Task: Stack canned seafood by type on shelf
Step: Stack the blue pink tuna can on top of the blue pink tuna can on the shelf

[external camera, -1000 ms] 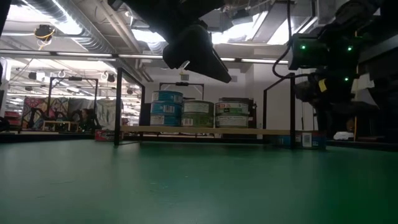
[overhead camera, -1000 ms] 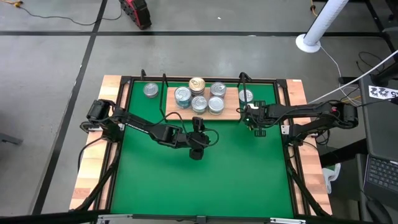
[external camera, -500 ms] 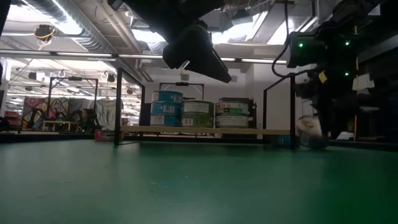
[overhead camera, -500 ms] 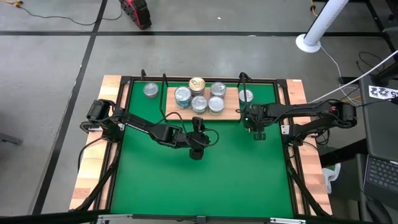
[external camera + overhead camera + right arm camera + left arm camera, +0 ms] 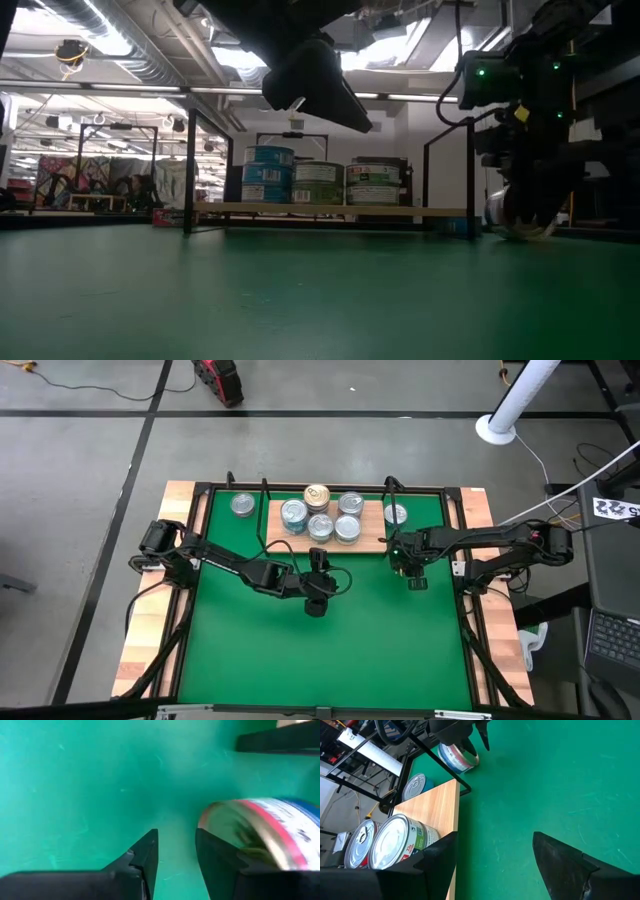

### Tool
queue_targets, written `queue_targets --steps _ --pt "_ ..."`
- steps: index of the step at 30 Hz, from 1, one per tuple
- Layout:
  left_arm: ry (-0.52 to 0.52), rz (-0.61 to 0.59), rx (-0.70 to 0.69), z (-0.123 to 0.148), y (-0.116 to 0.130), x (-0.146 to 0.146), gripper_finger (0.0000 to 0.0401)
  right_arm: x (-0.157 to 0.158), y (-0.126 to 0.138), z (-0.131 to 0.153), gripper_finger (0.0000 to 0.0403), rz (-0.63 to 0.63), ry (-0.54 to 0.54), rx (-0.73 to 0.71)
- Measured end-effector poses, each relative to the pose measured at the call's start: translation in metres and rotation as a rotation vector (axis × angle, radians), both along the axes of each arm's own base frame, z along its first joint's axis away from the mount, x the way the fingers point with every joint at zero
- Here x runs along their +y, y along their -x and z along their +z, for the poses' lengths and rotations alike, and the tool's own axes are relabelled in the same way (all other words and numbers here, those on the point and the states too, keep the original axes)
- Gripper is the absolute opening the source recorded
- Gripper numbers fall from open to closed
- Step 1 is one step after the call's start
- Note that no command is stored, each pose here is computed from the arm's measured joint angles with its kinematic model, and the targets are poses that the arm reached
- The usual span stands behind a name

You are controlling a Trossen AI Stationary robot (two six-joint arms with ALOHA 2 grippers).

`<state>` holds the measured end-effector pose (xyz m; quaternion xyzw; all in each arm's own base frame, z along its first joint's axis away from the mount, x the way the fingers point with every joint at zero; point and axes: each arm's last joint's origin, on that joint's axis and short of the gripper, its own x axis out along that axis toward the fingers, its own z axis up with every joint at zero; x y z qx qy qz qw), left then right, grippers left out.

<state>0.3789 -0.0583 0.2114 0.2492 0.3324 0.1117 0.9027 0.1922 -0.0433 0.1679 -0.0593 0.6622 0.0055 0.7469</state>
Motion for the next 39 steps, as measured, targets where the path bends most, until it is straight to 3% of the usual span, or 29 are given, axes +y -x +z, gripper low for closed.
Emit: queue_targets --steps 10,19,30,34,39 --pt "0.0 0.0 0.0 0.0 0.0 0.0 0.0253 0.002 0.0 0.011 0.0131 0.014 -0.064 0.037" --pt "0.0 0.0 0.0 0.0 0.0 0.0 0.0253 0.007 0.0 0.04 0.0131 -0.186 -0.267 0.095" --pt "0.0 0.0 0.0 0.0 0.0 0.0 0.0253 0.006 0.002 0.052 0.0132 -0.313 -0.257 0.148" --pt "0.0 0.0 0.0 0.0 0.0 0.0 0.0253 0.006 0.003 0.052 0.0155 -0.359 -0.234 0.161" --pt "0.0 0.0 -0.001 0.0 0.0 0.0 0.0253 0.005 0.005 0.052 0.0222 -0.377 -0.195 0.181"
